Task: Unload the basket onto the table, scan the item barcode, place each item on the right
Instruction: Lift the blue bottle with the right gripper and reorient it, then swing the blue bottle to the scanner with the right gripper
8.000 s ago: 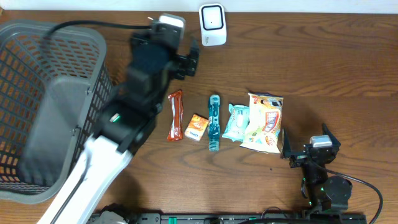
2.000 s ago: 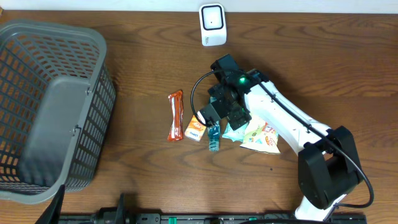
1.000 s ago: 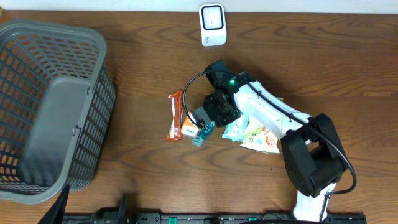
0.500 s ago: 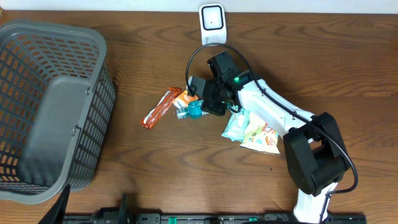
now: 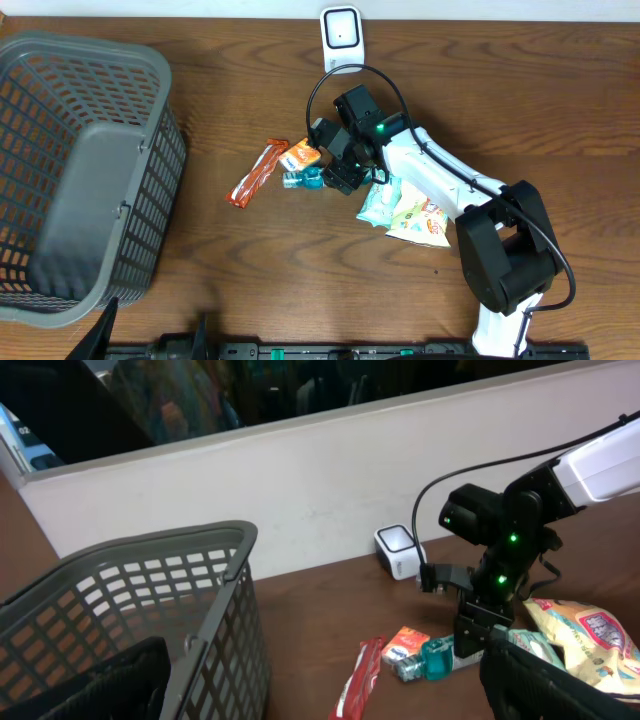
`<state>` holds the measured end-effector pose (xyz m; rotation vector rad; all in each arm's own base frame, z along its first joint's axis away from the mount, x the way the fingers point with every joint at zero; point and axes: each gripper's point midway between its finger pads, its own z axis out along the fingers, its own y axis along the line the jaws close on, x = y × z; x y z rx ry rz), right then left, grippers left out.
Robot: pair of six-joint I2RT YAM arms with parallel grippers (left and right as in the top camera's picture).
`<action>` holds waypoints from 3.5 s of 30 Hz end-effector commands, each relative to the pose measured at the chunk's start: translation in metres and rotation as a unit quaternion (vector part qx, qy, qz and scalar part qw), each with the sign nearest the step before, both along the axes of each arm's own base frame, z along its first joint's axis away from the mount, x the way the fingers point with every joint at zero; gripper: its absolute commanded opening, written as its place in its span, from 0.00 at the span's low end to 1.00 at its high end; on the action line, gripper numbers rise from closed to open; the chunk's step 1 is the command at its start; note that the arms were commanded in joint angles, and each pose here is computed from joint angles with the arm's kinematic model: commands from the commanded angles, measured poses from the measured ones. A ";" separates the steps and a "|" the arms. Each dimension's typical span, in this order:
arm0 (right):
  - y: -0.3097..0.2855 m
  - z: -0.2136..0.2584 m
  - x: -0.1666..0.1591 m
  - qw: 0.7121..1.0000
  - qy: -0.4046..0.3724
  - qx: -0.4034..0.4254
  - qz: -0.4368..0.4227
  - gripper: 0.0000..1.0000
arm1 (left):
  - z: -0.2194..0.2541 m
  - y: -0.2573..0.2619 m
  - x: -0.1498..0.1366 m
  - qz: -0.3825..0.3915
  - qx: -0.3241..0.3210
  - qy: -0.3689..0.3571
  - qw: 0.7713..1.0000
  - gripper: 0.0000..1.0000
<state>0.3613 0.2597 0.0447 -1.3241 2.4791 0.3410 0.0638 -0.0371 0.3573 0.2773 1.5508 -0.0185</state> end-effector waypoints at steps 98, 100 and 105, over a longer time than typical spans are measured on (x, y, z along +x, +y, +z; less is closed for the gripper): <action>-0.036 0.185 -0.158 0.956 0.157 0.243 0.050 0.01 | -0.127 0.002 0.068 -0.011 0.030 0.175 0.984 0.99; -0.038 0.190 -0.164 0.956 0.158 0.243 0.047 0.01 | -0.135 0.001 0.065 -0.012 0.029 0.192 0.981 0.98; -0.061 0.179 -0.144 0.983 0.077 0.163 0.019 0.01 | -0.156 0.001 0.054 -0.014 0.026 0.239 0.971 0.98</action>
